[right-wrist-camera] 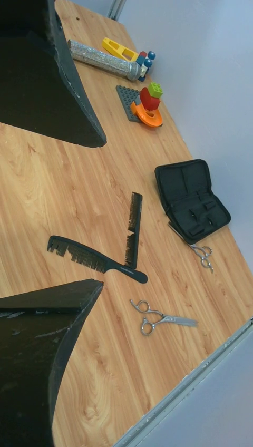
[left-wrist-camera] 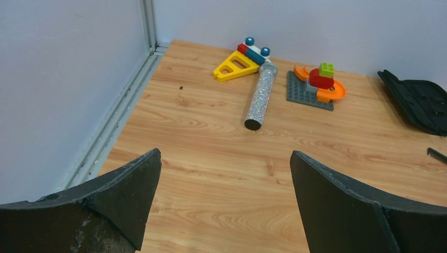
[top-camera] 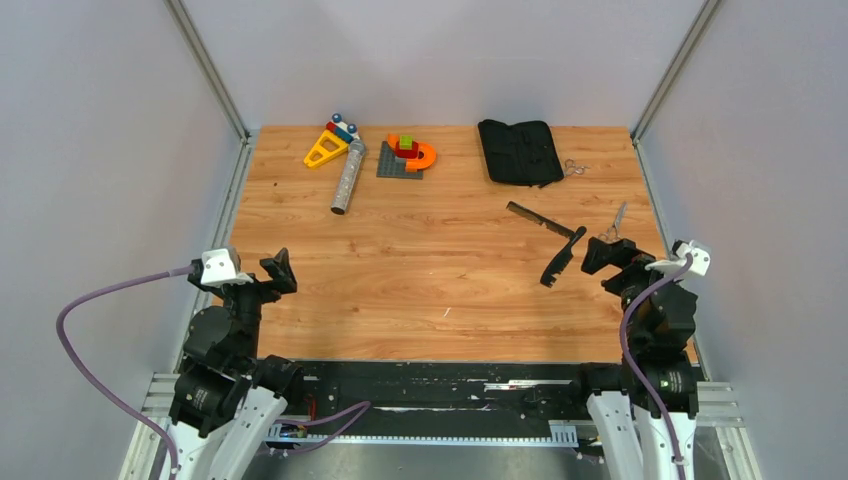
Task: Sort the hair-cutting tools
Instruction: Move the hairdressing tool bag to the center of the board.
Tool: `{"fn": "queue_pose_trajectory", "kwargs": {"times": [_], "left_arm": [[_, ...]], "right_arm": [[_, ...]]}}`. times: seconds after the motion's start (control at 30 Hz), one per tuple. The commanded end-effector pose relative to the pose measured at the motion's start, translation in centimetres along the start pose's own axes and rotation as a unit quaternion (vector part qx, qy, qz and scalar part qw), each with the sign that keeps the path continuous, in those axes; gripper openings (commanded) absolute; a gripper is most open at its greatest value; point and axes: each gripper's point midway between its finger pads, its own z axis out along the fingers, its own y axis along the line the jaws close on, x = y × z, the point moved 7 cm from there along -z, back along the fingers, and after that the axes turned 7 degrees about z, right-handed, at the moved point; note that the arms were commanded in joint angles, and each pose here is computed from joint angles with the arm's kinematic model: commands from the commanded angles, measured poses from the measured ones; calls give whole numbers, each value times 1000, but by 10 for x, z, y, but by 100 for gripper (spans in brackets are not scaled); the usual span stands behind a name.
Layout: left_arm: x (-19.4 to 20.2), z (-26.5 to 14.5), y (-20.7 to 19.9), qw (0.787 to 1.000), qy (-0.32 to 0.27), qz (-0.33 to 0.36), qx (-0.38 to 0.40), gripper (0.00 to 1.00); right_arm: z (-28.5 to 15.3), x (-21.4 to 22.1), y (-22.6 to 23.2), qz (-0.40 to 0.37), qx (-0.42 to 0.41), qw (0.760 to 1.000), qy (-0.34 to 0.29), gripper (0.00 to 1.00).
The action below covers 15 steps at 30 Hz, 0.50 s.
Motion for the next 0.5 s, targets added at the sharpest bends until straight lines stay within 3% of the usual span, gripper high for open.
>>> {"fn": "queue_pose_trajectory", "kwargs": {"times": [0.0,0.3,0.47], "left_arm": [[-5,1,1,1000,-14,-8,-7,100],[-3,6,-3,1000,1,0,0,100],[-1,8,-4,1000,9,5,-3,100]], "right_arm": [[2,-8,9,10,-9,1000,7,100],[36,-1,22,-5,-19,996,91,100],[60,10,34,1,-27,983,181,100]]}}
